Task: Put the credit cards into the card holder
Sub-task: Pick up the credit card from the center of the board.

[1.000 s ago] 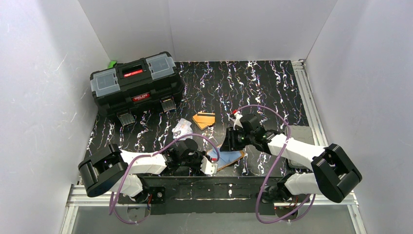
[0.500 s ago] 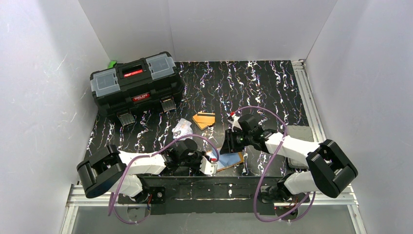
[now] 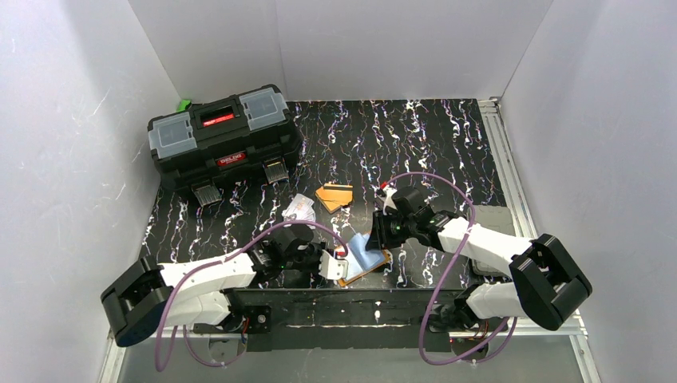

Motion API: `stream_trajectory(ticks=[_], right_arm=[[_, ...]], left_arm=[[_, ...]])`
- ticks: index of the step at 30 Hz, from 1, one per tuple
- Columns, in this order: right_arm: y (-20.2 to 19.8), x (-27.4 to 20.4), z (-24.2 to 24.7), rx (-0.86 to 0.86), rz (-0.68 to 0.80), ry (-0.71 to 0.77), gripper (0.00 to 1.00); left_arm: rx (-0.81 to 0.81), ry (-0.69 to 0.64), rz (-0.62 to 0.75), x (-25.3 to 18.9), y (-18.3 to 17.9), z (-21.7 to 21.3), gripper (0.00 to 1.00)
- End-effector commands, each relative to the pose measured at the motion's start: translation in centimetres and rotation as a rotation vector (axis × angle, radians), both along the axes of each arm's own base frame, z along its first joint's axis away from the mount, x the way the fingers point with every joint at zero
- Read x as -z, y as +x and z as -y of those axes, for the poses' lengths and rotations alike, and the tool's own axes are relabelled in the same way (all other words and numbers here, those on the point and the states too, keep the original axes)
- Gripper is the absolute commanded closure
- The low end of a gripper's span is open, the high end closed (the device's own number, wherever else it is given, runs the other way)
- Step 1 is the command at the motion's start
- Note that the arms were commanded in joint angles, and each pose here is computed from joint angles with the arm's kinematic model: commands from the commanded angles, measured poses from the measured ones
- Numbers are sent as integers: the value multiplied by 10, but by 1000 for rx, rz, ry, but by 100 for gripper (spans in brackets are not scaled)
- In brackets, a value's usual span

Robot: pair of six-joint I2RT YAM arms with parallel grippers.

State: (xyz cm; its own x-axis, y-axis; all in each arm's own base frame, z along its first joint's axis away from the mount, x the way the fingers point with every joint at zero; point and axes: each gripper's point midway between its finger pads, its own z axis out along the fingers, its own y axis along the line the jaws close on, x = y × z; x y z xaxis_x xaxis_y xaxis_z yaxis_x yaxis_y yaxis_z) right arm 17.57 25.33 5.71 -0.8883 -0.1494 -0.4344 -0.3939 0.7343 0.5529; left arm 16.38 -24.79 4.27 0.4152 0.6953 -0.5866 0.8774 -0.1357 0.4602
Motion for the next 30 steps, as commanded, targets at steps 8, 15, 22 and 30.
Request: stream_trajectory(ticks=[8,15,22,30], right_arm=[[17,-21,8,26,134,-65,61],[26,-37,9,45,185,-69,56],[68,-58,-5,80,242,-37,51],[158,-67,-41,99,228,48,36]], left_arm=[[-9,-25,-50,-16,-3,6,100],[-45,-47,-49,-25,9,13,100],[-298,-139,-135,-56,53,-3,100],[-457,-223,-209,-81,91,-34,100]])
